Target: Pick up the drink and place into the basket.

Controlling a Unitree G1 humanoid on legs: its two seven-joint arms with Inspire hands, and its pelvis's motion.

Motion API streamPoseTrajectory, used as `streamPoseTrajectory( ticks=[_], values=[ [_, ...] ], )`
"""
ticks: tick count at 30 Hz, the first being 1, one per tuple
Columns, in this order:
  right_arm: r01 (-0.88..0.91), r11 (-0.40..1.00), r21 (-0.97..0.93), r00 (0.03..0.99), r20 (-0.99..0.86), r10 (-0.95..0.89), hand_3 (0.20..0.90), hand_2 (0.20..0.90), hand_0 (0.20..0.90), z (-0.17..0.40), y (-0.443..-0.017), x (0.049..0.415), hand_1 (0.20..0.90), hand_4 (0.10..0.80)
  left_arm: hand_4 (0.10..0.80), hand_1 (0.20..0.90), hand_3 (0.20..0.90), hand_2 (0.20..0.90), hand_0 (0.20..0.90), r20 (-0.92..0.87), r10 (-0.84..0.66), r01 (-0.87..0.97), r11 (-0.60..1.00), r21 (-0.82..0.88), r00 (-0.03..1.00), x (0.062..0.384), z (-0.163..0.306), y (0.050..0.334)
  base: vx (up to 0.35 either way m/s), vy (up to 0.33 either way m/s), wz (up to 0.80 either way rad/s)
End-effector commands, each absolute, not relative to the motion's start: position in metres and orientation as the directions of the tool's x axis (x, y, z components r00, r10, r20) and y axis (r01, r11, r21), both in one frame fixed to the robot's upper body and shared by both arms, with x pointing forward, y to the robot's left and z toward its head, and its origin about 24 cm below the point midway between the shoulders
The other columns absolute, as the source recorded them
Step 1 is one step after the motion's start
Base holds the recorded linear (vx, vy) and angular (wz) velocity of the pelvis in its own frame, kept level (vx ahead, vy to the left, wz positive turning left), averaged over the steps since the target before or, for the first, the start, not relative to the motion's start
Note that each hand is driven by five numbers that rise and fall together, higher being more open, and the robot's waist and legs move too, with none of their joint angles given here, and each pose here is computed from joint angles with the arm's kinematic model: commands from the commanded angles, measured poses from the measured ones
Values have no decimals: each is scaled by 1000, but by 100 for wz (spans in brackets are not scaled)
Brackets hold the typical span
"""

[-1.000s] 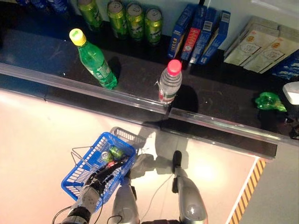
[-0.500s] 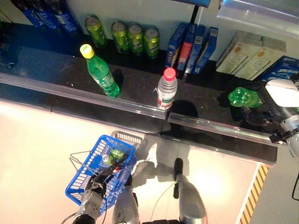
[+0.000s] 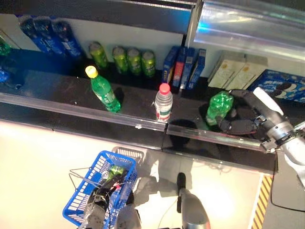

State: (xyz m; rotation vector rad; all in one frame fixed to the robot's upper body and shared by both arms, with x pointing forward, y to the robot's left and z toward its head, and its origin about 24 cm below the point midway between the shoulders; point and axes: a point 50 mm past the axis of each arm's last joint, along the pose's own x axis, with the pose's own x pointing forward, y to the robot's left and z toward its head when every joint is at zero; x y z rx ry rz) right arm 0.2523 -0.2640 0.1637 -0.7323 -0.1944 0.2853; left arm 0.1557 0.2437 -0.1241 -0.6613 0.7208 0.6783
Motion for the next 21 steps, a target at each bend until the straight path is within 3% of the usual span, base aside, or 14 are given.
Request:
streamPoseTrajectory(
  ticks=[1,10,21],
  values=[
    [-306,795,-524,836,251,488,200,300,300,191,-239,244,300,100,100,300,200,300,300,-528,503,-703,647,-294,684,160,-91,294,34,6,-1],
    [-613,756,-230,708,265,655,200,300,300,174,-203,244,300,100,100,300,200,300,300,-484,482,-661,676,-325,731,167,-84,291,14,4,1],
    [-734,673,-89,635,260,727,200,300,300,155,-171,242,300,100,100,300,200,300,300,-420,415,-567,744,-353,807,177,-75,280,25,-3,12]
  ],
)
